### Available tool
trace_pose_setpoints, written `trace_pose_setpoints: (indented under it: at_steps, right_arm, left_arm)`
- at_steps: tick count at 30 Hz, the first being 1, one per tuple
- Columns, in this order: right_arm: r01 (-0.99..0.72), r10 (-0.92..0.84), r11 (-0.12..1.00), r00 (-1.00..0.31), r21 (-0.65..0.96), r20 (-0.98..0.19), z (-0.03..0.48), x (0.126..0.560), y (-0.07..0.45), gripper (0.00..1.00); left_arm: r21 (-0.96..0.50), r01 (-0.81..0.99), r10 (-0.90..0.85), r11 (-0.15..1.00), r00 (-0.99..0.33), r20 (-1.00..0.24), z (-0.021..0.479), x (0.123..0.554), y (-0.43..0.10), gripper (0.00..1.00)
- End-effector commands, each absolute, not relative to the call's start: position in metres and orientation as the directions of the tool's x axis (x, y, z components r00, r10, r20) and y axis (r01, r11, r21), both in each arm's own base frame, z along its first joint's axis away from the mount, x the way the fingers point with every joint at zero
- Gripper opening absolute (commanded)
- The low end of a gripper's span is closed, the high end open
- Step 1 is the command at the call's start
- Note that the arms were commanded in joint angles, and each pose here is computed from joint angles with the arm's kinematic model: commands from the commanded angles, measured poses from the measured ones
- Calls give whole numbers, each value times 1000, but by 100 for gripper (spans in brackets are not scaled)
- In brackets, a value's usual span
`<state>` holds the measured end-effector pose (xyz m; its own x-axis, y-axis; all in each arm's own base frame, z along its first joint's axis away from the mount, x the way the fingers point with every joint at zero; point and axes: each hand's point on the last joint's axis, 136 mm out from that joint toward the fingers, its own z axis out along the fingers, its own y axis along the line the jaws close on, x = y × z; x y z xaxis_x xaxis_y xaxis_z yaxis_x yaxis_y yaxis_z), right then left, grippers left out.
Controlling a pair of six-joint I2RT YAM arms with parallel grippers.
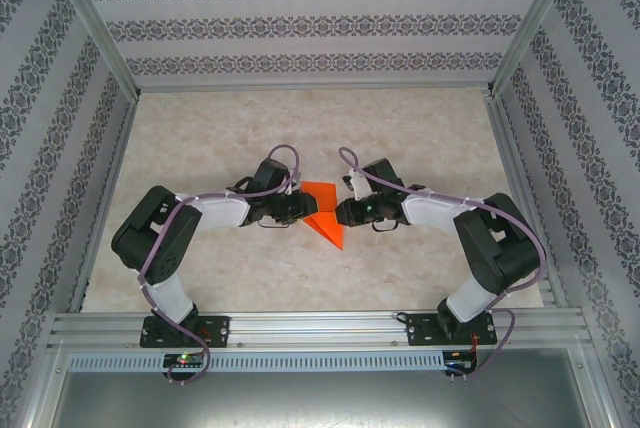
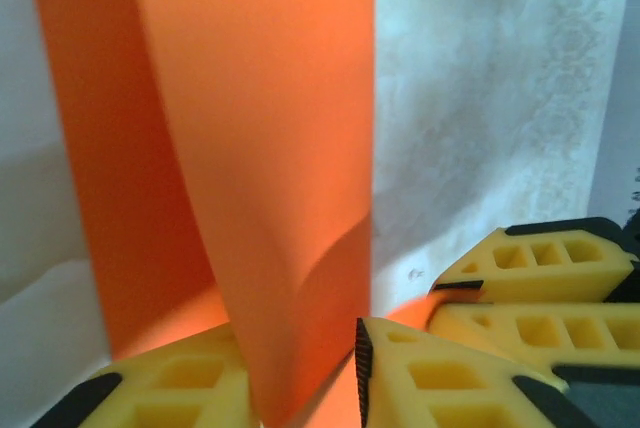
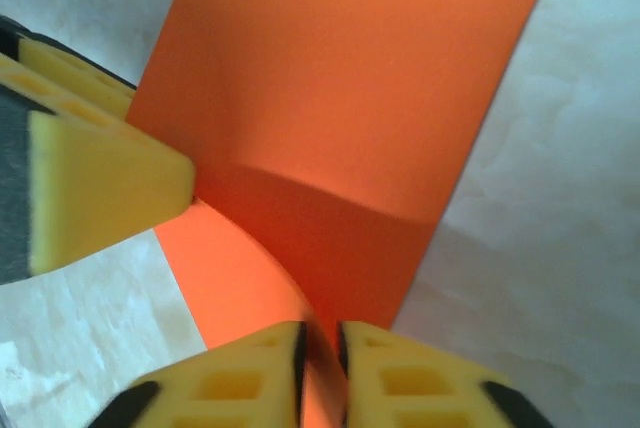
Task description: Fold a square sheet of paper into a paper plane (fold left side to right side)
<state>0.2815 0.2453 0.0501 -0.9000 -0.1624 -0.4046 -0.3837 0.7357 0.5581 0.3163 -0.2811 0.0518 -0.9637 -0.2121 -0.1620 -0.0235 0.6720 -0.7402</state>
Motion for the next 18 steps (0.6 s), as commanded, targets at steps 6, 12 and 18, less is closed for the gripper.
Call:
trace_pose_setpoints:
  at_steps: [6, 12, 18]
  right_arm:
    - [-420, -164, 805, -836, 419, -523, 85, 275, 219, 47]
    - [-487, -231, 802, -786, 345, -573, 96, 249, 229, 49]
    - [-497, -269, 816, -778, 294, -568, 72, 235, 250, 48]
  left_arm:
    - [-782, 37, -203, 623, -957, -207, 79, 324, -298, 27]
    - [-781, 17, -215, 624, -957, -192, 84, 325, -299, 25]
    - [-780, -10, -230, 626, -958, -172, 85, 326, -299, 24]
